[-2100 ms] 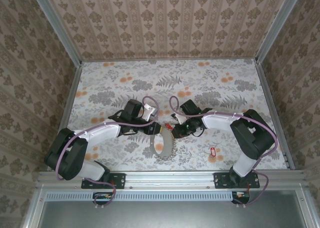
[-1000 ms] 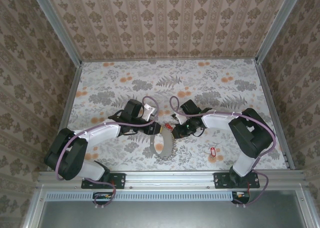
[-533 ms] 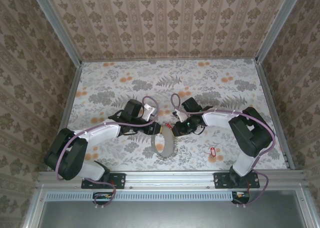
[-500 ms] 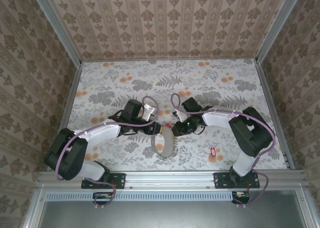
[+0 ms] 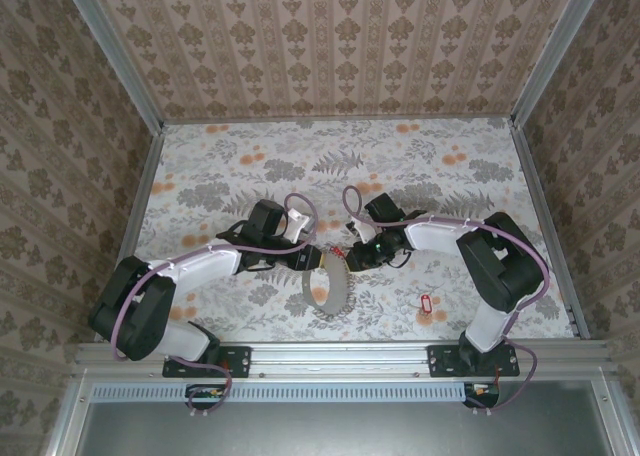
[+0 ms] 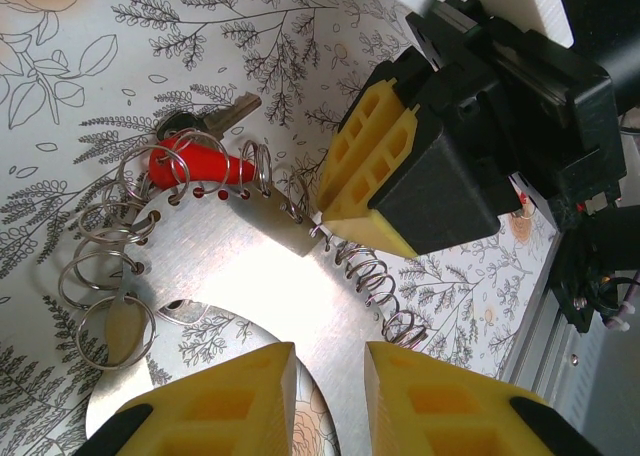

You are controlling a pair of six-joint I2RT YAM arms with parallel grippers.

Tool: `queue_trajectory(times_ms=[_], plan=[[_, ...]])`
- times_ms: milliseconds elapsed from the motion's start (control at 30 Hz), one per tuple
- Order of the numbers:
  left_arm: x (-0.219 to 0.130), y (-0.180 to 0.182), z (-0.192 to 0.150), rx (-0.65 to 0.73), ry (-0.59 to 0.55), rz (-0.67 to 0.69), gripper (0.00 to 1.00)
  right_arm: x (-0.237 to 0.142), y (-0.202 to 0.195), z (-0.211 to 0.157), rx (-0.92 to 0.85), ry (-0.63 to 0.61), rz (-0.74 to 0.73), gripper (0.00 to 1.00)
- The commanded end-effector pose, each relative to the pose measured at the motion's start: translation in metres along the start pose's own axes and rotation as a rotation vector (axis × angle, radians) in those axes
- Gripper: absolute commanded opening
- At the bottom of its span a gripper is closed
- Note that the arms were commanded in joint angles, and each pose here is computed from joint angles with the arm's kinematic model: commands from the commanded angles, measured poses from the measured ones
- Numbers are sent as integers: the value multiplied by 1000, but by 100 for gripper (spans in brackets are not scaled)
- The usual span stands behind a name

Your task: Put the keys on the keyring

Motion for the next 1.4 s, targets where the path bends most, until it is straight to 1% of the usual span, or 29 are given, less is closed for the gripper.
queue_trajectory(times_ms=[0, 100, 300, 833, 1000, 1200, 1367], plan=[[0, 0, -3, -8, -1, -10, 26, 1, -1, 0, 3, 26, 20, 18], [0, 0, -3, -9, 0, -10, 26, 1, -1, 0, 3, 30, 29, 18], [0, 0, -3, -8, -1, -10, 26, -1, 1, 0, -5, 38, 35, 21], [-1, 0, -3, -7, -3, -8, 26, 5, -3, -2, 4, 55, 31, 19], [-2, 0, -2, -6, -5, -8, 26, 0, -1, -3, 3, 46, 28, 19], [-2, -1, -2, -4, -6, -10, 26, -11, 3, -8, 6, 33, 8, 24], [-1, -1, -1, 0, -6, -14, 26, -11, 1, -16, 21, 44, -5, 24]])
Point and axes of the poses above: each hand's point on the last joint's axis, 136 mm out from that joint toward the fingers, its own x axis out along the fingers, its own y axis along the line the jaws close on, z = x × y, the point moved 6 cm from there along -x, back along the fingers, and after that the axes turned 3 degrees about -x, right-handed, at the moved point
